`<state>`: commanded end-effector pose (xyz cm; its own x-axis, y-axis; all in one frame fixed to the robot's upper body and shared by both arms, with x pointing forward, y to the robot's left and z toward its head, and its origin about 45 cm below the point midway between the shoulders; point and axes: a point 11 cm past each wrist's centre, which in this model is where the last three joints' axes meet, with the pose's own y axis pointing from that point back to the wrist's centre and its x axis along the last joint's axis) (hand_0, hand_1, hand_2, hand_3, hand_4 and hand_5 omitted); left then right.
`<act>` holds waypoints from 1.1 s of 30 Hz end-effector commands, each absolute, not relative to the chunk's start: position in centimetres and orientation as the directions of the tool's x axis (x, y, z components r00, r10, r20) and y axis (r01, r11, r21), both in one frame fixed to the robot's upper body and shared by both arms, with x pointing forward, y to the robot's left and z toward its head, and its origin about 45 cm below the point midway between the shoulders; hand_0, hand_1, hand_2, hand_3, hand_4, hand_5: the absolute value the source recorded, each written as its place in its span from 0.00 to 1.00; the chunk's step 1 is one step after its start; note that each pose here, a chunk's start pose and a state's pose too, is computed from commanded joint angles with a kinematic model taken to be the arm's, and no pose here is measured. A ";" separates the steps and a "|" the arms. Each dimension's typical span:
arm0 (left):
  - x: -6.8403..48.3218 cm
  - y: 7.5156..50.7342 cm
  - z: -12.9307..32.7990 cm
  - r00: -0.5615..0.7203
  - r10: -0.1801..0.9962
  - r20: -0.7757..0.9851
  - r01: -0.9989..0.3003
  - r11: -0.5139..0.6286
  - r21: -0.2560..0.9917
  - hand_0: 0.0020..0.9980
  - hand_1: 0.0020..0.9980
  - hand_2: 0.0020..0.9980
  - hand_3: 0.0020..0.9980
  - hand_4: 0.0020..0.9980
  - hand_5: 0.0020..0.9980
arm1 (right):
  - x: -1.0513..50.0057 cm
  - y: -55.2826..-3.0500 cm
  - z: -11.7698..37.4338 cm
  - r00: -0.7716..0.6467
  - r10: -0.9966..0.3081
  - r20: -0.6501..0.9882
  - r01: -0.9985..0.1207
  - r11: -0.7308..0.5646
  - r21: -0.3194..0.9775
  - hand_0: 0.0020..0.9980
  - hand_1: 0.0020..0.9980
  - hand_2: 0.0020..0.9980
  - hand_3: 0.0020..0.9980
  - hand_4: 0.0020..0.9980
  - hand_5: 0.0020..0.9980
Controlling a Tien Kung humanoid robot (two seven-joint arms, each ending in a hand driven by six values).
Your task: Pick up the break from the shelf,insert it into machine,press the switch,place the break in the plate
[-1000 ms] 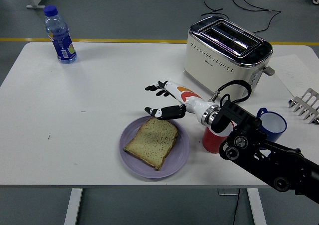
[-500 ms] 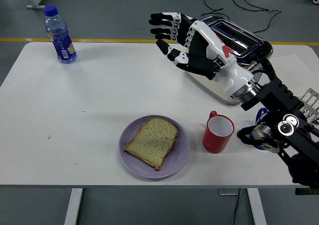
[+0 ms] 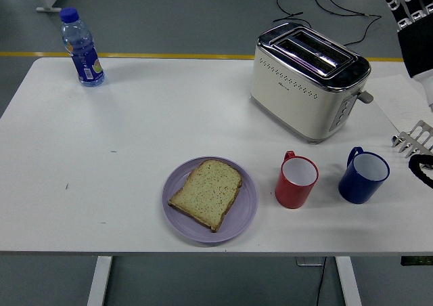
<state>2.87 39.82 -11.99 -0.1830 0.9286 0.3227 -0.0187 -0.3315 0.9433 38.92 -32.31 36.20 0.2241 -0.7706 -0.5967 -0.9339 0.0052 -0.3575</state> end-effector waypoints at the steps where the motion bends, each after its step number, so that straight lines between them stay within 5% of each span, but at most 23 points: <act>1: 2.9 39.8 -12.0 -0.182 0.929 0.322 -0.018 -0.331 0.943 0.69 0.61 0.67 0.70 0.45 1.00 | 38.9 -33.8 35.3 0.179 -0.770 -0.612 -0.943 0.043 -0.330 0.80 0.72 0.73 0.63 0.47 0.21; 11: 2.6 39.6 -12.1 -0.180 0.930 0.320 -0.013 -0.327 0.945 0.69 0.61 0.67 0.70 0.45 1.00 | 37.4 -42.0 29.6 -0.090 -0.727 -0.681 -0.951 0.266 -0.158 0.80 0.72 0.75 0.64 0.48 0.22; 33: 1.6 39.6 -12.2 -0.162 0.933 0.322 0.008 -0.325 0.946 0.68 0.62 0.67 0.70 0.45 1.00 | 34.5 -46.6 22.4 -0.276 -0.636 -0.721 -0.939 0.339 0.061 0.81 0.75 0.79 0.73 0.48 0.24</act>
